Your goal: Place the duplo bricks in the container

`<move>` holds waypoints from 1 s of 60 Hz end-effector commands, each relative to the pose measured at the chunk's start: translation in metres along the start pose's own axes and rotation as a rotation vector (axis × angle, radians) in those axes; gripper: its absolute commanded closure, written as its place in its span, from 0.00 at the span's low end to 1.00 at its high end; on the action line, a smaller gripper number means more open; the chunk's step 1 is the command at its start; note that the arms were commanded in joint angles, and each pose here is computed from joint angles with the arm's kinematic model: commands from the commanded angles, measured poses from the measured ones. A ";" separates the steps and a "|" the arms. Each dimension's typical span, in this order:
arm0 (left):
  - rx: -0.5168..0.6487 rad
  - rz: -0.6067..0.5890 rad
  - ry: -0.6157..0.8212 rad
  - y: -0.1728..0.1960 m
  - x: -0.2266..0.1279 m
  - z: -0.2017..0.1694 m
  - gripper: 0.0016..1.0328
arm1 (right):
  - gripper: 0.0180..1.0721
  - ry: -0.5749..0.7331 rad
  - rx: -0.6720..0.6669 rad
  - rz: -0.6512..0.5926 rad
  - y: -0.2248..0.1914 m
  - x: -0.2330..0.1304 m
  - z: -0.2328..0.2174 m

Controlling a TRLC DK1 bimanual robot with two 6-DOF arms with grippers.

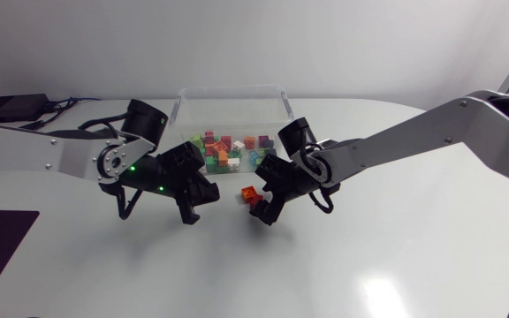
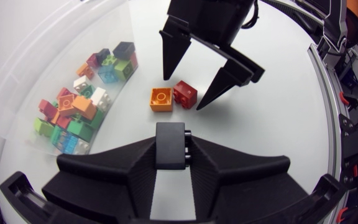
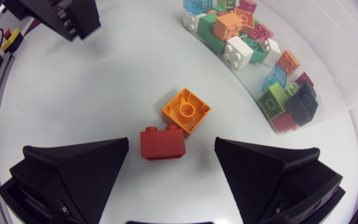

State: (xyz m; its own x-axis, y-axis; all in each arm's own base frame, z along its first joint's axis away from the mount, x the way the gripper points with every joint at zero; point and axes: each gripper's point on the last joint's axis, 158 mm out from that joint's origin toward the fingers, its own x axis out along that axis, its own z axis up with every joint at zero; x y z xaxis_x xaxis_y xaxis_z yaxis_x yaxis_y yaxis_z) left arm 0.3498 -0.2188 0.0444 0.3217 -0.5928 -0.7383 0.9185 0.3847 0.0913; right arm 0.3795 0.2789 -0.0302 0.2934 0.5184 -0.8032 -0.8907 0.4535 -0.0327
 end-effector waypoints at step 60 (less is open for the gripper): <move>-0.183 0.302 -0.364 0.126 -0.076 0.139 0.86 | 0.70 -0.048 -0.040 -0.031 0.014 -0.063 -0.008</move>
State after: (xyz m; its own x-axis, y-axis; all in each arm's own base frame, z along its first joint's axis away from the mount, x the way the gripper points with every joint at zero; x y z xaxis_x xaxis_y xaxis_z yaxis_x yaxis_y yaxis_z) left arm 0.4533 -0.2254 0.1981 0.6255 -0.6468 -0.4364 0.7578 0.6367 0.1426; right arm 0.3563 0.2555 0.0101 0.3415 0.5440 -0.7665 -0.8916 0.4456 -0.0810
